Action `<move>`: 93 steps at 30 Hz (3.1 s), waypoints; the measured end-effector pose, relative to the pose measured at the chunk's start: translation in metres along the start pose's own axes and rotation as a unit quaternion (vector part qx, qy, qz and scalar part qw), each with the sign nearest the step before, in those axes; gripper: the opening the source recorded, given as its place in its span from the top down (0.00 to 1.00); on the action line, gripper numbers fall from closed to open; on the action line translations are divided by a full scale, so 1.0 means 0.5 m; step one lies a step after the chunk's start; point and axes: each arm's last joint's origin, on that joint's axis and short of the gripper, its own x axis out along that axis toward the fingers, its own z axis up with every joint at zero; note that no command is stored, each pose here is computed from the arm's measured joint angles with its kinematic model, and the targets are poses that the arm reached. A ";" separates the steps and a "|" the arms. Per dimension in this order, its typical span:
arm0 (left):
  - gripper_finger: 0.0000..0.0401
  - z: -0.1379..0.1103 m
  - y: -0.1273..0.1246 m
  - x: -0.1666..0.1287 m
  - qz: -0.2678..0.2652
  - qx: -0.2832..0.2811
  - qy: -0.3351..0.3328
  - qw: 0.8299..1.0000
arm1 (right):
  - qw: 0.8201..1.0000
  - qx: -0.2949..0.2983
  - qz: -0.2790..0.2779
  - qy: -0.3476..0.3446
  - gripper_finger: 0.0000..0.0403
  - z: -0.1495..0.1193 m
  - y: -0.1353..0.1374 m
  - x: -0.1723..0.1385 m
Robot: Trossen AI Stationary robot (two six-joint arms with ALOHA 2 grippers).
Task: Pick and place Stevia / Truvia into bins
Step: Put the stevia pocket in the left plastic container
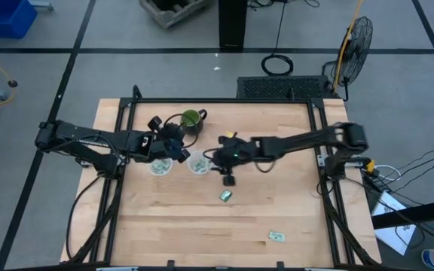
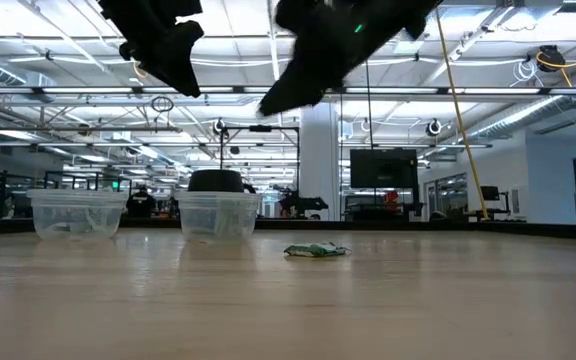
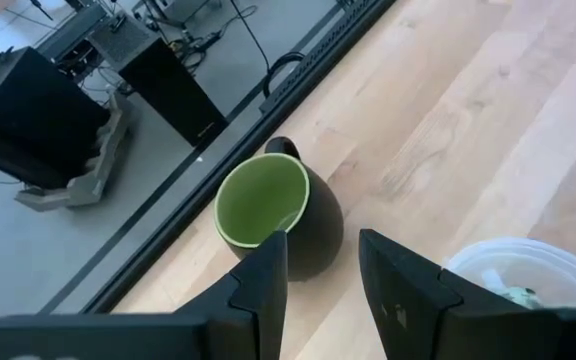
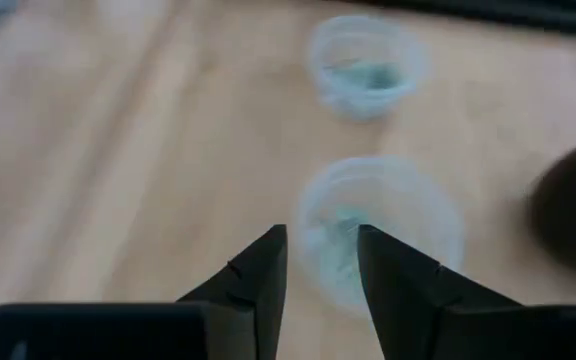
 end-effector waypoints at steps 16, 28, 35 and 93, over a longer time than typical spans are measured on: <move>0.67 0.000 -0.103 0.004 -0.275 0.112 0.011 0.955 | 0.985 0.118 0.123 0.031 0.77 -0.100 0.146 -0.228; 0.67 -0.068 -0.312 0.055 -0.409 0.301 -0.081 0.858 | 0.979 0.122 0.112 -0.116 0.77 -0.153 0.109 -0.281; 0.67 -0.115 -0.376 0.122 -0.405 0.316 -0.088 0.854 | 0.981 0.067 0.093 -0.159 0.77 -0.146 0.094 -0.314; 0.95 -0.143 -0.064 -0.077 -0.112 0.081 0.226 0.964 | 0.986 0.059 -0.017 -0.154 0.77 -0.149 0.081 -0.311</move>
